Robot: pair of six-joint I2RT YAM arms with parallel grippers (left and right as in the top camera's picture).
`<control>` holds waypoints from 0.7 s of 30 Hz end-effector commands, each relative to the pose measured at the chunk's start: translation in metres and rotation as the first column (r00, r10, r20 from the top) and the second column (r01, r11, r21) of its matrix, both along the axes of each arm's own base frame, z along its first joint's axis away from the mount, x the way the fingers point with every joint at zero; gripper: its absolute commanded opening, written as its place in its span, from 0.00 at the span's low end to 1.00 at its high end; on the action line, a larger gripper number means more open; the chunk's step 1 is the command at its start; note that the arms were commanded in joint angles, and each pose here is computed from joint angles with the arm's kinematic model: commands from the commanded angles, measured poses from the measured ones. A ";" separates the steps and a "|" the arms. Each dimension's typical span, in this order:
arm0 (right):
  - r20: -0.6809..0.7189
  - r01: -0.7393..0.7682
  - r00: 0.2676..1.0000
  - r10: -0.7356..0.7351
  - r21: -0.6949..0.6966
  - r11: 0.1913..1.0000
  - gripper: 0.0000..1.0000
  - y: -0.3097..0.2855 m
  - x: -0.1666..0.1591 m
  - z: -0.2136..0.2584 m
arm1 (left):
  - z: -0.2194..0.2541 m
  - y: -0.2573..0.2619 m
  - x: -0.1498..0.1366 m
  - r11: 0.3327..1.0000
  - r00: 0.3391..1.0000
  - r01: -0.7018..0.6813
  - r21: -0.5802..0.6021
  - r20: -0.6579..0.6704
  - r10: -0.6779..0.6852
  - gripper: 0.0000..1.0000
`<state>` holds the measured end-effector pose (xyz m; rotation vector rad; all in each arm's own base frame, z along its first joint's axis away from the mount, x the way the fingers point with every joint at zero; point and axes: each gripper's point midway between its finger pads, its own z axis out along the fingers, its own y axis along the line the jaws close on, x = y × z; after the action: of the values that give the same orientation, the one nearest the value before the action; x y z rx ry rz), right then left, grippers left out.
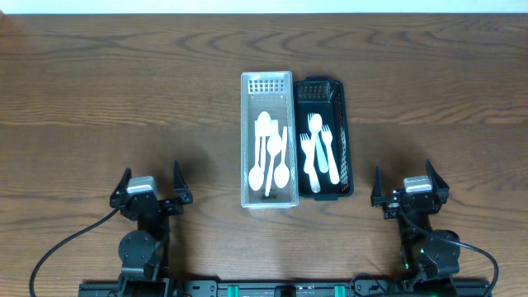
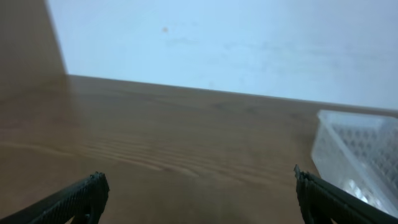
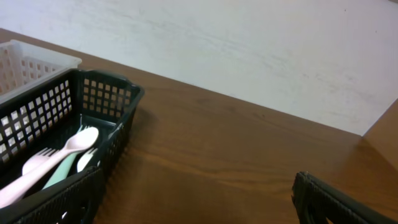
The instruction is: Pack container
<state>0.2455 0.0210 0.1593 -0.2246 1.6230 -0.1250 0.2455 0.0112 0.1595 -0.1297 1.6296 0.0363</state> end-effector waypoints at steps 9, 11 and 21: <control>0.000 0.002 1.000 -0.002 -0.009 1.000 0.99 -0.001 0.000 -0.001 | -0.023 -0.022 -0.002 0.990 0.986 0.136 0.027 -0.098 -0.132 0.98; 0.000 0.002 1.000 -0.002 -0.009 1.000 0.99 -0.001 0.000 -0.001 | -0.024 -0.022 -0.002 0.990 0.986 0.136 0.027 -0.100 -0.132 0.98; 0.000 0.002 1.000 -0.002 -0.009 1.000 0.99 -0.001 0.000 -0.001 | -0.028 -0.022 -0.002 0.990 0.984 0.136 0.026 -0.117 -0.132 0.98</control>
<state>0.2455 0.0210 0.1593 -0.2247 1.6234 -0.1251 0.2446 -0.0117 0.1525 0.0009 1.6827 -0.0462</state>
